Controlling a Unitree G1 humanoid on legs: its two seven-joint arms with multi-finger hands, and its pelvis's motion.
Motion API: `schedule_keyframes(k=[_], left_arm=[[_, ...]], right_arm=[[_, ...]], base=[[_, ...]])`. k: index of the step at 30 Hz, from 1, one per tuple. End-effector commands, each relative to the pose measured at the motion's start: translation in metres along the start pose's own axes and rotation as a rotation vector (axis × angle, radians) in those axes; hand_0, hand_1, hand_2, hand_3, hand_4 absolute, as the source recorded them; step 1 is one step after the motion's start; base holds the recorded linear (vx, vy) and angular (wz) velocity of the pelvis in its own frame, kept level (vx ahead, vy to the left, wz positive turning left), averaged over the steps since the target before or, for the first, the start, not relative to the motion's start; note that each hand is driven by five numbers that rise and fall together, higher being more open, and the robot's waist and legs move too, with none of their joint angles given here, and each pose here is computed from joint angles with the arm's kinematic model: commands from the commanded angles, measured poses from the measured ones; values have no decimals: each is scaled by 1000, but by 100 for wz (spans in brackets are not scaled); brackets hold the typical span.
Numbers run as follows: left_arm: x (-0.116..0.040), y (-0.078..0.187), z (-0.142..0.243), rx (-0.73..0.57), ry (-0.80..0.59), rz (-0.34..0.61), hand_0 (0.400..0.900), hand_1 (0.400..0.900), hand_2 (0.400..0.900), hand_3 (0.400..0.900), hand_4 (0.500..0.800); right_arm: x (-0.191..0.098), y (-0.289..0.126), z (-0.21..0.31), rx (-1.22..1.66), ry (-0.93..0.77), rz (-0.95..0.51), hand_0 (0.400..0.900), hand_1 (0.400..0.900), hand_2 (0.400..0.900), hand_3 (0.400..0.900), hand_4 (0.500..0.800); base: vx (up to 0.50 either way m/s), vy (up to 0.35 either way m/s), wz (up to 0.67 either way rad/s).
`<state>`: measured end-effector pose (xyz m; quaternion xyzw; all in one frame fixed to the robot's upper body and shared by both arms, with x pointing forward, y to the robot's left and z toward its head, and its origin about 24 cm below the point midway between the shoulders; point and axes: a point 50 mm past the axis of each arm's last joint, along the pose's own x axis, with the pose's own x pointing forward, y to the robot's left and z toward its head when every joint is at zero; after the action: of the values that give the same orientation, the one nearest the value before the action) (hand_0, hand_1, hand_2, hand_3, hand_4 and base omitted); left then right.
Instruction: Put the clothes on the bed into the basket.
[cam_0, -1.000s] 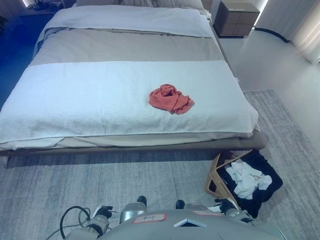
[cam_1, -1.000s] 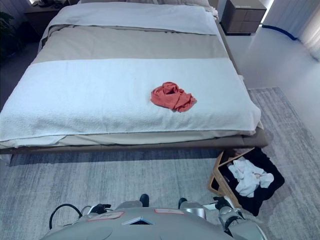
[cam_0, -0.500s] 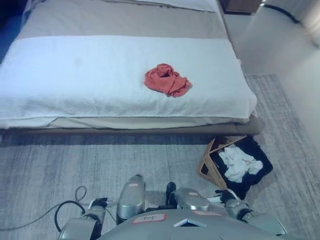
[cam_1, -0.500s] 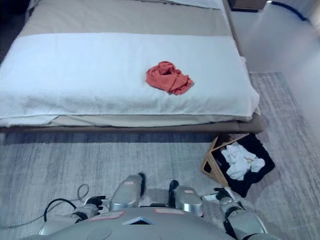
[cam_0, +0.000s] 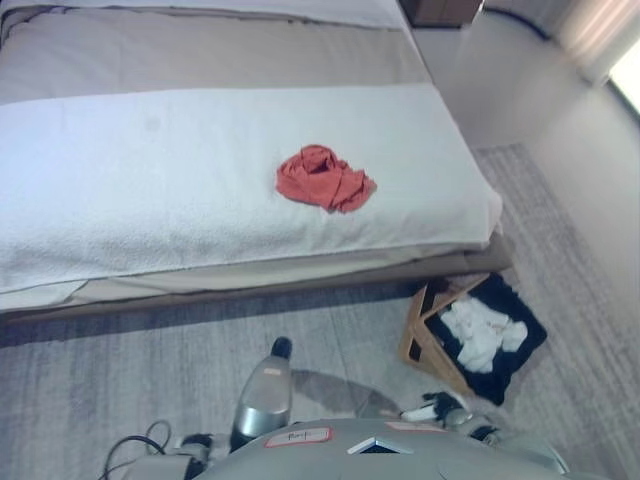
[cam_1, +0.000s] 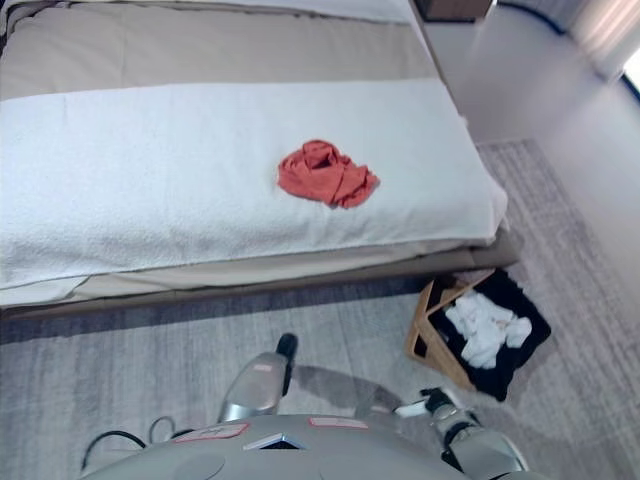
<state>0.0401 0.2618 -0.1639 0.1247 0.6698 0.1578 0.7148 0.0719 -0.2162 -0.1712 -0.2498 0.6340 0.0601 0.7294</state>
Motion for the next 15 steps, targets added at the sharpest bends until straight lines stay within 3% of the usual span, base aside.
schedule_keyframes(k=[1,6,12,15], left_arm=[[1,18,-21,26,69,51,900,900,900,900,800],[2,32,-5,34,24,84,900,900,900,900,800],[2,31,-7,97,26,74,900,900,900,900,800],[2,30,-12,88,42,74,900,900,900,900,800]], right_arm=[[-2,-42,35,-2,-150,-127,900,900,900,900,800],[-4,-42,49,-3,-213,-145,900,900,900,900,800],[-7,-52,58,-70,-250,-186,900,900,900,900,800],[-8,-54,66,-93,-275,-198,900,900,900,900,800]], base=[[448,282,34],[429,193,58],[429,-112,59],[217,-162,29]])
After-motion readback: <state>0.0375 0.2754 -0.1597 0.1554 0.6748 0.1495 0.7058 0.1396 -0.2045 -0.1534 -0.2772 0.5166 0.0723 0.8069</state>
